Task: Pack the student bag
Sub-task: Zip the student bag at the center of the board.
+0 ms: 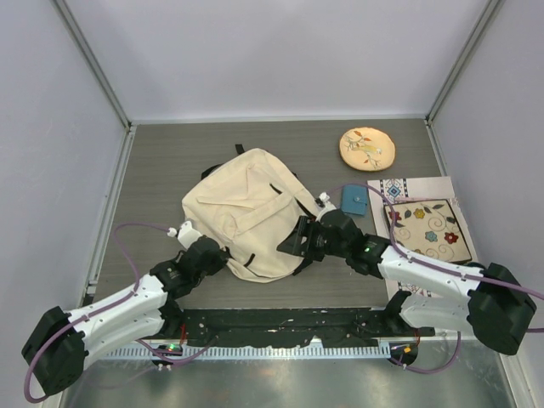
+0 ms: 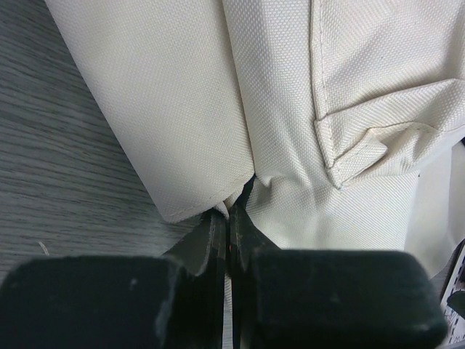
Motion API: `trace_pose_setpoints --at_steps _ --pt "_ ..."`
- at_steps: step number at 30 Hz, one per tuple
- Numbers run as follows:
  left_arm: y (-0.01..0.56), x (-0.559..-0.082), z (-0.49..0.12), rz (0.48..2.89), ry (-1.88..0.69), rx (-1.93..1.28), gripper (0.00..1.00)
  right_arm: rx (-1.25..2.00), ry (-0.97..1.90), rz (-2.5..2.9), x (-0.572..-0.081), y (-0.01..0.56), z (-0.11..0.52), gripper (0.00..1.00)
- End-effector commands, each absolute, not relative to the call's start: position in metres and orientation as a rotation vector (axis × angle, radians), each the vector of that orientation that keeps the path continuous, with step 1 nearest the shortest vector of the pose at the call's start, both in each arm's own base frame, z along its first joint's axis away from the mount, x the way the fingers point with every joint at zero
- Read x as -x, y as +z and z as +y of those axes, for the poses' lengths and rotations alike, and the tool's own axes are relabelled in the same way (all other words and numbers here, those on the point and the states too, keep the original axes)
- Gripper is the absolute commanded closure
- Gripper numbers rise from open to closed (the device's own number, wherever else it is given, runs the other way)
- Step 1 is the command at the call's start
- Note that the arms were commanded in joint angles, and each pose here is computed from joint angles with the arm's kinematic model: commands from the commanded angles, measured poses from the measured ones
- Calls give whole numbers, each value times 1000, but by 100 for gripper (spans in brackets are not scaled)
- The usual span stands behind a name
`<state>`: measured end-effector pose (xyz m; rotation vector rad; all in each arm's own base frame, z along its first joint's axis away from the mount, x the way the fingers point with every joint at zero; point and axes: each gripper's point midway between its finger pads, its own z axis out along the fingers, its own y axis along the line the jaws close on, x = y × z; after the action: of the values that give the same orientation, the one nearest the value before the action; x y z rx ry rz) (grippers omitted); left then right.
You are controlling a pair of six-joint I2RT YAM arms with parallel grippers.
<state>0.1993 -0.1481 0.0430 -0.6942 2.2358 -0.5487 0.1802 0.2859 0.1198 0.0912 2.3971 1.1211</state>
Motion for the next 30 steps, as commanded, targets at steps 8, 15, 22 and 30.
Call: trace_pose_setpoints --at_steps 8,15,22,30 --pt "64 -204 -162 2215 -636 677 100 -66 1269 2311 -173 144 336 40" --pt "68 -204 -163 2207 -656 677 100 -44 1268 2333 -172 140 362 44" --pt "69 -204 -163 2200 -663 683 100 -82 1241 2380 -176 122 381 50" --pt "69 -204 -162 2191 -670 688 100 -107 1220 2444 -171 101 393 52"
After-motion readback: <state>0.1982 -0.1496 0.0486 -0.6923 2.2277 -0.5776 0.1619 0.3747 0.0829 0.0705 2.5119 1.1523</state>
